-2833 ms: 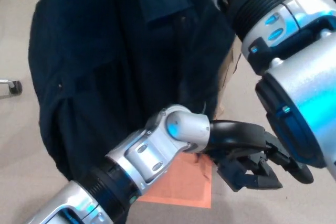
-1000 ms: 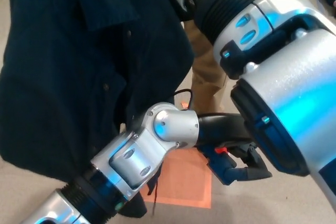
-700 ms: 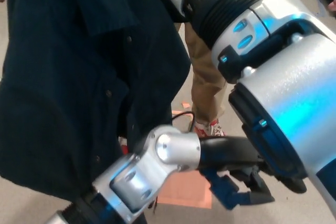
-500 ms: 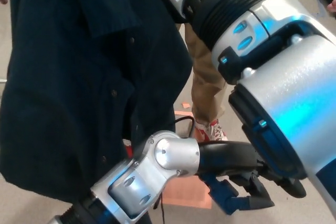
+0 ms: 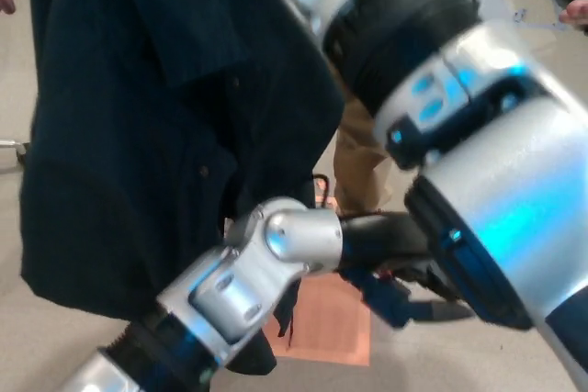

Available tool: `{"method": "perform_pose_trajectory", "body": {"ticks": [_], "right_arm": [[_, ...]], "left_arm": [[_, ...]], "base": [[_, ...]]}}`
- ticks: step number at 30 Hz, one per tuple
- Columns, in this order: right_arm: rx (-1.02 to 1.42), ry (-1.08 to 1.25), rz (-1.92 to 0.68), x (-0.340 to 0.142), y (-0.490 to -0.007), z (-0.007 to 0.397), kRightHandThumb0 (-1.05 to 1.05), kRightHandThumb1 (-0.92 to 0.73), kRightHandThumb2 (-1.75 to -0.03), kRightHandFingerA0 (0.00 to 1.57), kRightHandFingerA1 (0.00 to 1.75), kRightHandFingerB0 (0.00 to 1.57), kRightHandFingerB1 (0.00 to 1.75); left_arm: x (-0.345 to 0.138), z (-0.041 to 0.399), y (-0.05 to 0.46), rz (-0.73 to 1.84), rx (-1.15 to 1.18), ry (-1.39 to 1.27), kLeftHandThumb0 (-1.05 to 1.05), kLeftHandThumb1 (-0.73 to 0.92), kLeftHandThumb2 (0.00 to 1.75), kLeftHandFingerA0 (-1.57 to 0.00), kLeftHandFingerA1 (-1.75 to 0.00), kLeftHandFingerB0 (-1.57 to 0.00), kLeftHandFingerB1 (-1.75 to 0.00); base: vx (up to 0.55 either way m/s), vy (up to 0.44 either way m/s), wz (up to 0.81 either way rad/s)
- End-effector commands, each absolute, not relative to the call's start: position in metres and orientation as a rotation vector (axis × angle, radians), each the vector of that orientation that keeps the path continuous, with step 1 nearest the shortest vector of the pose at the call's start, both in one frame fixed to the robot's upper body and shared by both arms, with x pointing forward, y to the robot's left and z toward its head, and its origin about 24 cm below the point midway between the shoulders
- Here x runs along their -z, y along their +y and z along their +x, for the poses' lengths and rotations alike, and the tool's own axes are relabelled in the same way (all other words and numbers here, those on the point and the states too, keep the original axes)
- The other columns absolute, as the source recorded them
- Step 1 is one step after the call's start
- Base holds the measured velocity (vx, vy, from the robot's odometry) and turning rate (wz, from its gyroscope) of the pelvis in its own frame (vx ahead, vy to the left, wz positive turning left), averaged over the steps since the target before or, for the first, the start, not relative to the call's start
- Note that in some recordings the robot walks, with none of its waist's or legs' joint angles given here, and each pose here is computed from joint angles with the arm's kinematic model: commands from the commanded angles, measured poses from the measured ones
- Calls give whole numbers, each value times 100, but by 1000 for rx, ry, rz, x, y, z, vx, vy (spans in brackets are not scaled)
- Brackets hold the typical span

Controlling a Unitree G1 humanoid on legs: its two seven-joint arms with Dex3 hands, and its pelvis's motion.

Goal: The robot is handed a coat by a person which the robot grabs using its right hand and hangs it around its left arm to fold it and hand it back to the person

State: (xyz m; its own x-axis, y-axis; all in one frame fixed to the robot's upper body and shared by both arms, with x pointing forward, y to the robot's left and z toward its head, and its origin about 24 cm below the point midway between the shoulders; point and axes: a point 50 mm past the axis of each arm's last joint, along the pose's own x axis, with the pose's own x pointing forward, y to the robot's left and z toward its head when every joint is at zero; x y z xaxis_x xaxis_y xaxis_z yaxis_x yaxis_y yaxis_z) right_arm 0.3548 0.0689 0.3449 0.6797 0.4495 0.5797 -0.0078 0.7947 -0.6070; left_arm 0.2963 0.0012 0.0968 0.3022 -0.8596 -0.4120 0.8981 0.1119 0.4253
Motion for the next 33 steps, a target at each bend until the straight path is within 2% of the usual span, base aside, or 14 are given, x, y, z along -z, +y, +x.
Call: {"method": "perform_pose_trajectory", "body": {"ticks": [1,3,5,6,9,11,12,20,23,25,26,27,32,33], "right_arm": [[-973,-822,-171,-316,112,188,-45,-81,-70,91,162,87,128],[-1007,-800,-142,-310,107,177,-53,-80,-67,108,151,102,113],[-1072,-792,-80,-308,98,158,-43,-84,-71,90,169,89,113],[-1087,-787,-56,-309,95,152,-43,-84,-64,90,175,75,151],[-1102,-781,-22,-310,88,140,-43,-82,-65,90,175,73,158],[-1084,-844,7,-313,82,133,-43,-81,-66,96,168,78,146],[-1075,-878,8,-314,79,132,-42,-83,-67,97,167,78,145],[-1112,-888,3,-326,75,128,-45,-83,-66,96,162,76,140],[-1146,-826,66,-327,82,125,-41,-63,-104,121,134,85,101],[-1157,-812,81,-329,84,123,-41,-64,-105,123,135,87,105],[-1165,-816,69,-331,83,122,-44,-82,-71,91,167,78,137],[-1169,-817,65,-333,82,121,-45,-80,-72,89,170,78,148],[-1176,-807,75,-339,82,119,-43,-81,-70,89,175,71,151],[-1165,-814,89,-342,84,119,-42,-83,-65,90,175,67,154]], "left_arm": [[-108,383,48,417,751,184,-92,74,106,-3,-36,-8,-39],[-110,386,55,397,735,187,-87,74,110,0,-26,-17,-31],[-117,392,65,410,705,179,-91,75,107,0,-37,-12,-42],[-120,394,68,413,689,178,-88,73,107,0,-38,-9,-42],[-124,398,74,411,666,174,-92,76,107,-2,-35,-7,-40],[-134,402,80,401,651,154,-79,69,106,-1,-37,-6,-38],[-136,404,84,423,634,143,-37,46,107,0,-49,0,-47],[-138,407,89,375,586,139,-38,44,104,0,-49,0,-47],[-138,408,88,395,589,138,-38,43,105,0,-49,0,-47],[-138,408,85,402,594,133,-38,43,105,0,-49,0,-47],[-139,408,85,398,591,133,-38,43,105,0,-49,0,-47],[-139,408,85,395,588,135,-38,44,105,0,-49,0,-48],[-134,408,86,378,577,163,-38,43,104,0,-49,0,-47],[-128,407,85,386,579,183,-88,73,109,-1,-35,-6,-40]], "base": [[0,0,0],[0,0,0],[0,0,0],[0,0,0],[0,0,0],[0,0,0],[0,0,0],[0,0,0],[0,0,0],[0,0,0],[0,0,0],[0,0,0],[0,0,0],[0,0,0]]}}
